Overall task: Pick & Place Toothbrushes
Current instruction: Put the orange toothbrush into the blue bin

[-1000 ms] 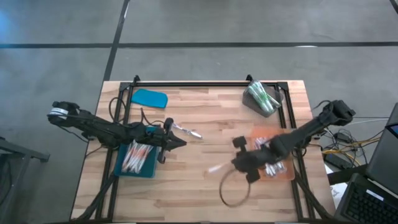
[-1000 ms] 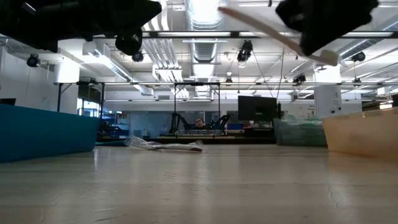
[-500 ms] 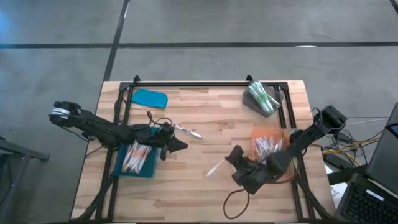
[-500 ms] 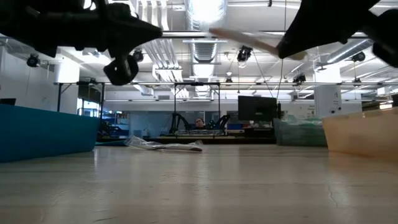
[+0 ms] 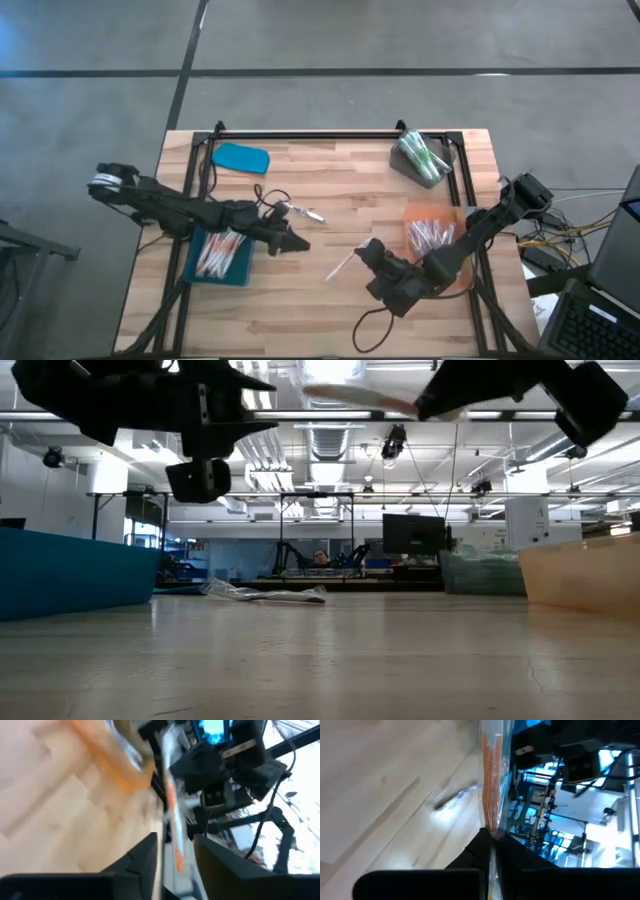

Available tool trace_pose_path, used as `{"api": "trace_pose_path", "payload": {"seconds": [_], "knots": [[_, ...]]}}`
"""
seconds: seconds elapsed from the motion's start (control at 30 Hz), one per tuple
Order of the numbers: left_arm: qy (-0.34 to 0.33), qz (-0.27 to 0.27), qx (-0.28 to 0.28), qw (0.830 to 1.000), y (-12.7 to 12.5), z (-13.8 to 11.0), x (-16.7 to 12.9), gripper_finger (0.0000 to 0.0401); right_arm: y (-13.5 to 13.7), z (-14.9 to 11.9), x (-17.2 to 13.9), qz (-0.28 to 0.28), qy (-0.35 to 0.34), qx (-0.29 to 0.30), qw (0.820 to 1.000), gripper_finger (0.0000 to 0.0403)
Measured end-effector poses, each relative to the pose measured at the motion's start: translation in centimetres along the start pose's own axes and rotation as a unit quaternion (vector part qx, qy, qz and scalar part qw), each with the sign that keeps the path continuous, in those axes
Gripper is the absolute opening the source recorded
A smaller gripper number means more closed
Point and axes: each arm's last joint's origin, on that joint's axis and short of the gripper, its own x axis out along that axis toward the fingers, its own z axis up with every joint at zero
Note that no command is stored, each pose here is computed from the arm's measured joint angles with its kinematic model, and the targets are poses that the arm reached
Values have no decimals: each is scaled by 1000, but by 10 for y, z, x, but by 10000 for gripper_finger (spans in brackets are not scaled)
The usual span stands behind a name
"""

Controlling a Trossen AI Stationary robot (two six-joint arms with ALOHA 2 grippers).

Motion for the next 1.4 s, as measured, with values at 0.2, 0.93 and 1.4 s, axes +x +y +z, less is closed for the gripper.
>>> {"api": "trace_pose_path", "payload": {"seconds": [0.2, 0.93, 1.4], "knots": [[54, -27, -49, 997, -6, 2, 18, 171, -16, 7, -4, -20, -3, -15, 1000, 10], [163, -97, -49, 981, -22, 14, 93, 167, -25, 10, -6, -29, -8, -26, 999, 11], [184, -84, -57, 978, -19, 13, 101, 61, -25, 10, -4, -34, -7, -19, 999, 7]]}}
